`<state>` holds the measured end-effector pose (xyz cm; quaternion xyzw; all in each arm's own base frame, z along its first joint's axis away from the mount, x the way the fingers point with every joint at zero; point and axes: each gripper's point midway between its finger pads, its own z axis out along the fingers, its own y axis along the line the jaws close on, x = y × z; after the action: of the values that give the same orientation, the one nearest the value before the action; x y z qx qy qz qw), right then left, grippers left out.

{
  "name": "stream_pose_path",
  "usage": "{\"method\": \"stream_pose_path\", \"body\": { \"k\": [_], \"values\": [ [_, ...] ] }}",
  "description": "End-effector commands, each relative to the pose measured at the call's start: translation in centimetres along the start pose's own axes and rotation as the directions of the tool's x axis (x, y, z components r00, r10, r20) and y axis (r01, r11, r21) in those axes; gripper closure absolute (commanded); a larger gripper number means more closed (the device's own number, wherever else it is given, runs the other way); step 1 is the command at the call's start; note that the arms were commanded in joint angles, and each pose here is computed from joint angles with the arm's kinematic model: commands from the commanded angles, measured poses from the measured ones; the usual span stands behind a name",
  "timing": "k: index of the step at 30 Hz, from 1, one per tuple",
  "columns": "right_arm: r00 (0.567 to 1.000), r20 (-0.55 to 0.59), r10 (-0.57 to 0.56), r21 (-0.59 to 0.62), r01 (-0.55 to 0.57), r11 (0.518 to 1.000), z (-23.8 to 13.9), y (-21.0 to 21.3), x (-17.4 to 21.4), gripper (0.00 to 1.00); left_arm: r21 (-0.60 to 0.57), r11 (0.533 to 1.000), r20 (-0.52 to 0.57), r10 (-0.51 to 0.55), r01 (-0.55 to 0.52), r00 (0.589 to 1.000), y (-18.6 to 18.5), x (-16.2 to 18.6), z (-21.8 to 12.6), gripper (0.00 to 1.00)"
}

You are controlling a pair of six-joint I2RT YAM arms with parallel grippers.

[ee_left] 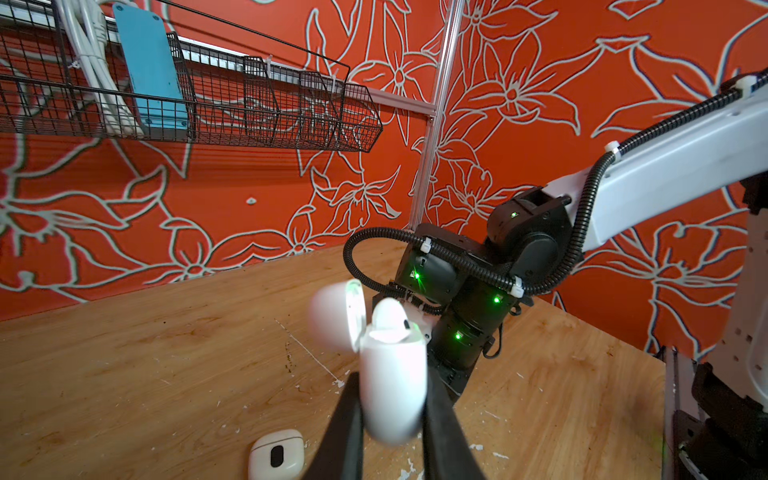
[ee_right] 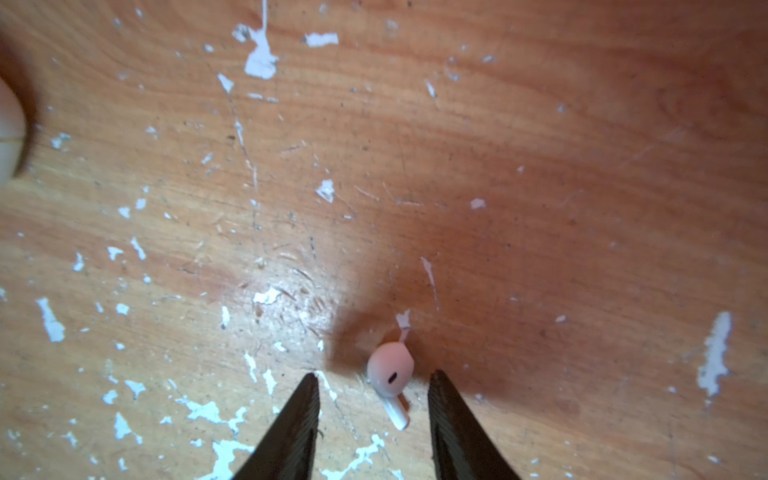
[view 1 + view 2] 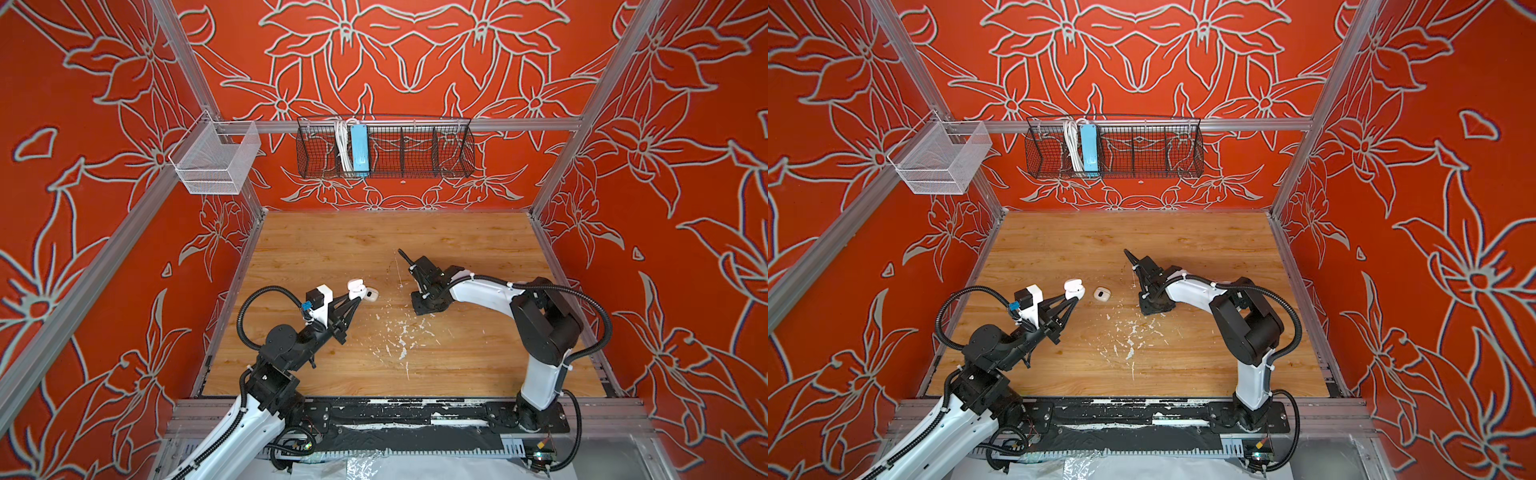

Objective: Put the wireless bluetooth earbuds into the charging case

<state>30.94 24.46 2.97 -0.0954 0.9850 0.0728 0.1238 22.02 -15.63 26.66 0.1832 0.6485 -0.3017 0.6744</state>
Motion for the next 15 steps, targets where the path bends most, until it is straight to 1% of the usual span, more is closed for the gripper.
{"method": "stream_pose_path", "body": {
  "k": [1,7,9,11,15],
  "values": [
    [0.999,-0.04,-0.015,0.025,0.016,1.0,0.7,-0.6,0.8,0.55,0.01,1.0,0.022,0.002,-0.003,1.0,-0.2,-0.7,-0.1,1.0],
    [0.998,-0.055,-0.021,0.084,0.026,0.996,1.4,-1.7,1.2,0.55,0.02,1.0,0.024,-0.003,0.003,1.0,-0.3,-0.8,-0.1,1.0],
    [0.999,-0.05,-0.014,0.13,0.02,0.991,1.4,-2.5,1.1,0.6,0.021,1.0,0.025,-0.004,0.004,1.0,-0.4,-0.9,-0.2,1.0],
    [0.999,-0.041,-0.005,0.176,0.012,0.984,1.2,-3.3,1.1,0.71,0.022,1.0,0.028,-0.006,0.005,1.0,-0.4,-1.0,-0.2,1.0],
    [0.999,-0.033,0.005,0.207,0.002,0.978,1.1,-3.9,1.1,0.72,0.028,1.0,0.036,-0.008,0.007,0.999,-0.6,-1.3,-0.3,1.0]
  ]
}}
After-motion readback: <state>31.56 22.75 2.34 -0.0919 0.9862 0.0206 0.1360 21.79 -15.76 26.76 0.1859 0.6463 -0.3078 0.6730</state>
